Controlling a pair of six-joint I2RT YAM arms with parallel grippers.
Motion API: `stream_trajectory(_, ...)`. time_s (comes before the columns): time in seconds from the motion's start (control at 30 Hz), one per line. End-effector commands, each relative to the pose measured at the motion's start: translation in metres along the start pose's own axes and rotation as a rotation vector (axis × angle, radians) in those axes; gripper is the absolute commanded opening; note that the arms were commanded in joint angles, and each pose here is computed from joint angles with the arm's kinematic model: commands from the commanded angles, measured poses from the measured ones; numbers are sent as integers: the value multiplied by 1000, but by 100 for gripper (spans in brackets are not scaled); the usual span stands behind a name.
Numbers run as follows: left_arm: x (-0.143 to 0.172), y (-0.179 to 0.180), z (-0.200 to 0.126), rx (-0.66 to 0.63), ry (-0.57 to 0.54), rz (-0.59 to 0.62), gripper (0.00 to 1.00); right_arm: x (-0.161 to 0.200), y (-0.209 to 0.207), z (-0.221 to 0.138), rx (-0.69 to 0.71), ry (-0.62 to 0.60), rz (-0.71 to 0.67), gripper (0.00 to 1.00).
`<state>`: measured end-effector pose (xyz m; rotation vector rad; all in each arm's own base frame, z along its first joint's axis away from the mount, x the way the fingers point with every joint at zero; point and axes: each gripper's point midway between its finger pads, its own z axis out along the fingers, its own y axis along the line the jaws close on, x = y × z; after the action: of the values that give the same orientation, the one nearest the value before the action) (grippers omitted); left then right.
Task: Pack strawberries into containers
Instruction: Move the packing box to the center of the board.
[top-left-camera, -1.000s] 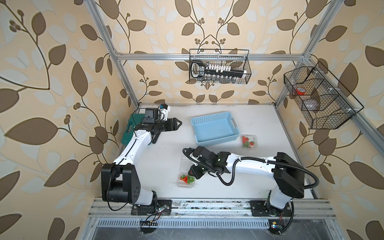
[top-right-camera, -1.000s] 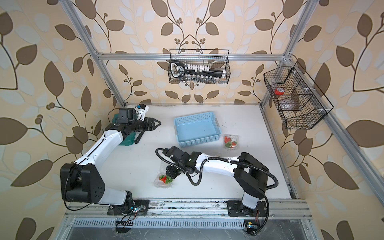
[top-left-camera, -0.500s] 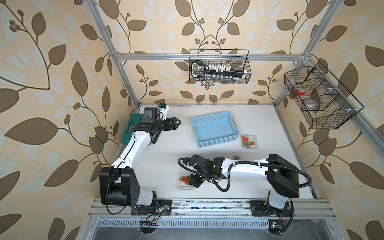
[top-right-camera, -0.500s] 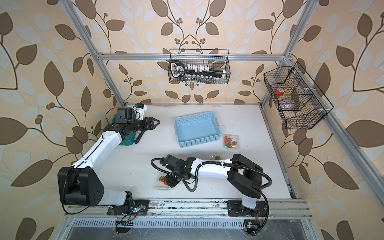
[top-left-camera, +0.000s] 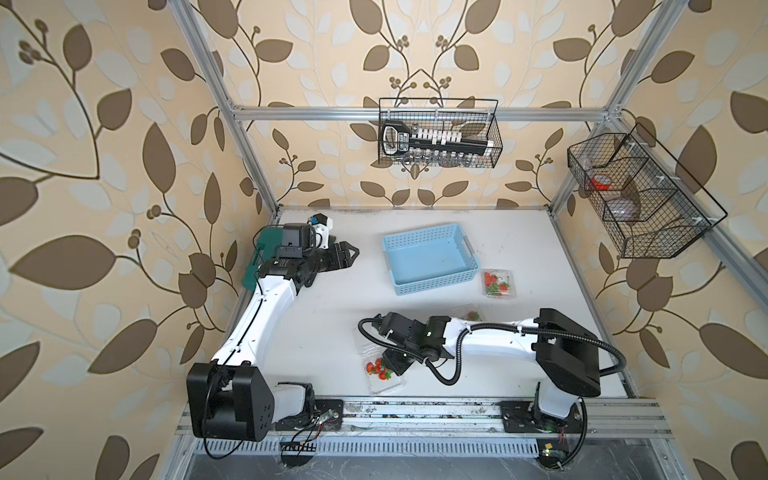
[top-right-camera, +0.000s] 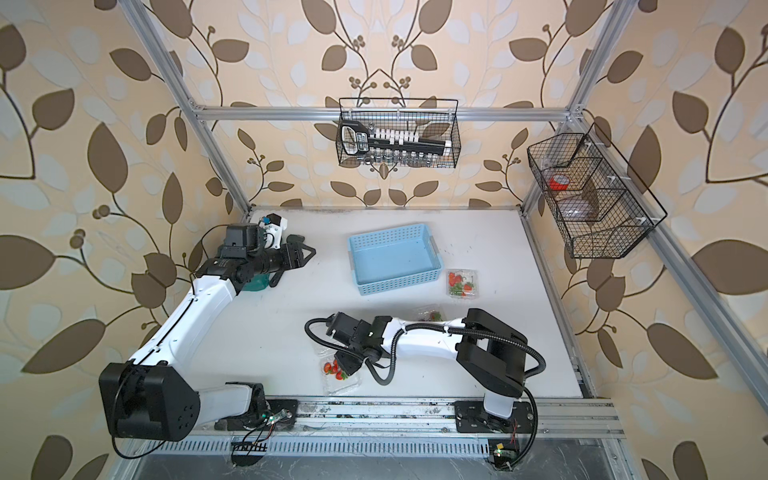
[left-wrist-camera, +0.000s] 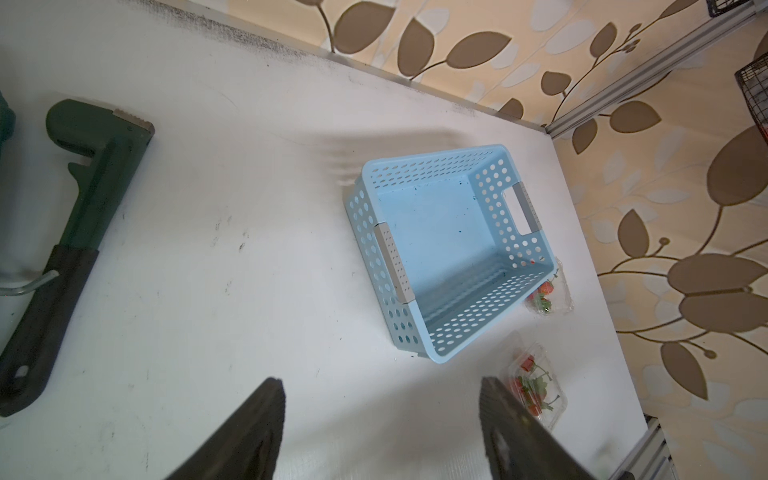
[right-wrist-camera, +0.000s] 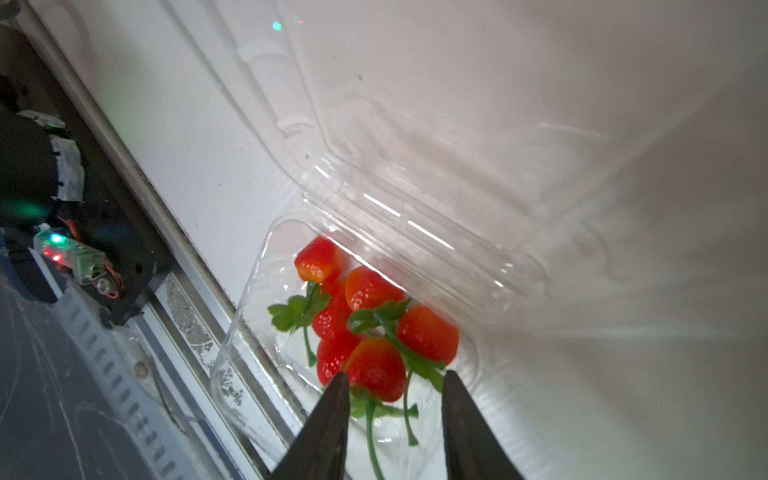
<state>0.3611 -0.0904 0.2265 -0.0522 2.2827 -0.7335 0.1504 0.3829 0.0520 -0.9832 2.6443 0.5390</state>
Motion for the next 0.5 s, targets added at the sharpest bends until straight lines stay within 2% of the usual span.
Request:
stream_trajectory(0.0, 9, -2, -8, 19, 7, -36, 75, 2, -8, -17, 46, -32, 24, 37)
stream_trajectory(0.23, 27, 0, -8, 28, 34, -66, 75, 8, -21, -42, 46, -68, 103, 38)
stream_trajectory(0.47, 43, 10, -4, -3, 75, -90, 75, 43, -9, -39, -18, 20, 134, 35)
